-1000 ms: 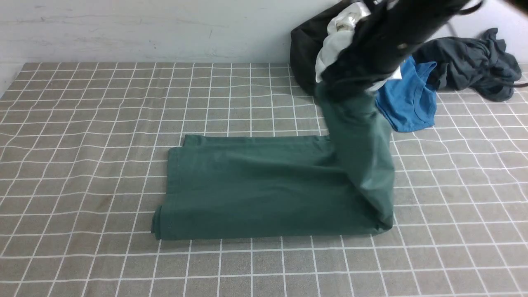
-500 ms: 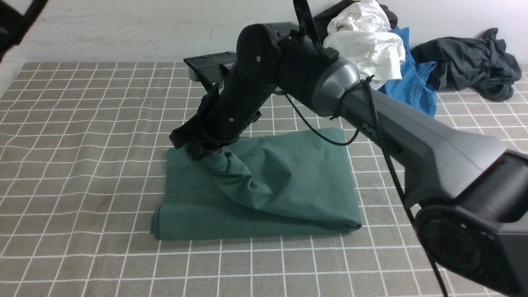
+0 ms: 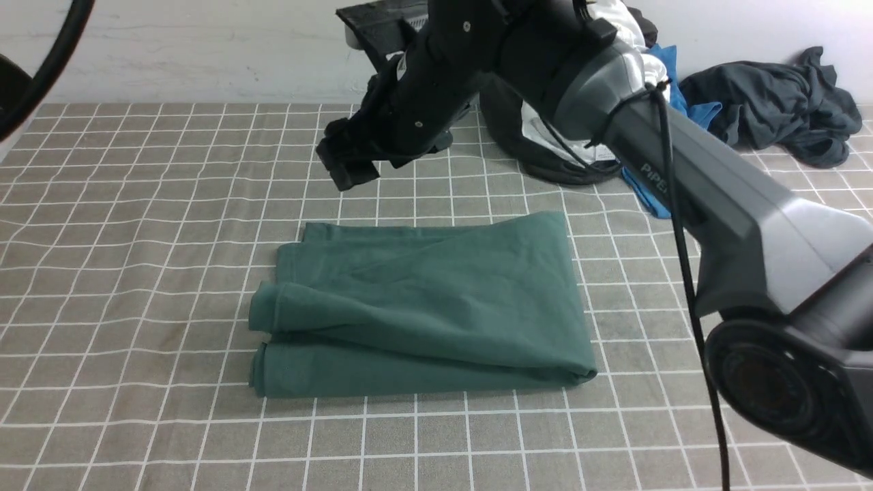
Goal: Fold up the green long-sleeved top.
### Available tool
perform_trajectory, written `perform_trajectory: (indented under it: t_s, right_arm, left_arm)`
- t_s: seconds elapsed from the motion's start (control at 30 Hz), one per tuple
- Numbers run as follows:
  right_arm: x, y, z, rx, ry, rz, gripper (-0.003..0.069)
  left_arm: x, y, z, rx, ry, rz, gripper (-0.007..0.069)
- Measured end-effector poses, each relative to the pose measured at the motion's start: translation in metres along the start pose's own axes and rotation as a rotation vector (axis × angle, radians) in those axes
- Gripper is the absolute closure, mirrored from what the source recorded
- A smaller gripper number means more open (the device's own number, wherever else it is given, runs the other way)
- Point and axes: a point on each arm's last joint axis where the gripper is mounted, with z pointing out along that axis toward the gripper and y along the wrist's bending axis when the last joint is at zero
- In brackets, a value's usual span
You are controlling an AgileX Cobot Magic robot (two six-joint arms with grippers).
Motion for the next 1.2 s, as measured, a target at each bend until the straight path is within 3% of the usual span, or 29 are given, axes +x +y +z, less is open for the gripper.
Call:
perform_trajectory:
  t_s: [0.13, 0.33, 0.47, 0.57, 0.77, 0.93, 1.07, 1.2]
  right_arm:
    - [0.022, 0.005, 0.034, -0.040, 0.115, 0.024, 0.0160]
    - [0.068, 0.055, 0.079, -0.148, 0.315, -0.100, 0.0194]
    - [0.080, 0.081, 0.085, -0.135, 0.351, -0.198, 0.0197]
    - [0.075, 0.081, 0.077, -0.112, 0.333, -0.221, 0.0197]
    - [0.046, 0.077, 0.021, -0.051, 0.215, -0.243, 0.0197]
    - [0.030, 0.076, -0.071, -0.035, 0.091, -0.240, 0.0219]
    - [0.049, 0.068, -0.114, -0.028, 0.103, -0.236, 0.0277]
    - [0.104, 0.053, -0.157, -0.017, 0.165, -0.212, 0.0403]
  left_arm:
    - [0.000, 0.000, 0.001, -0.001, -0.004, -0.001, 0.0632]
    - [0.006, -0.002, 0.022, 0.002, 0.008, -0.004, 0.0632]
    - [0.010, -0.003, 0.035, -0.001, 0.001, -0.005, 0.0632]
    - [0.011, -0.003, 0.039, -0.002, -0.001, -0.005, 0.0632]
    - [0.015, -0.004, 0.026, -0.017, -0.040, -0.029, 0.0632]
    - [0.050, -0.014, 0.002, -0.062, -0.065, -0.068, 0.0632]
    - [0.090, -0.026, -0.010, -0.077, -0.085, -0.108, 0.0632]
    - [0.148, -0.047, -0.006, -0.077, -0.106, -0.182, 0.0632]
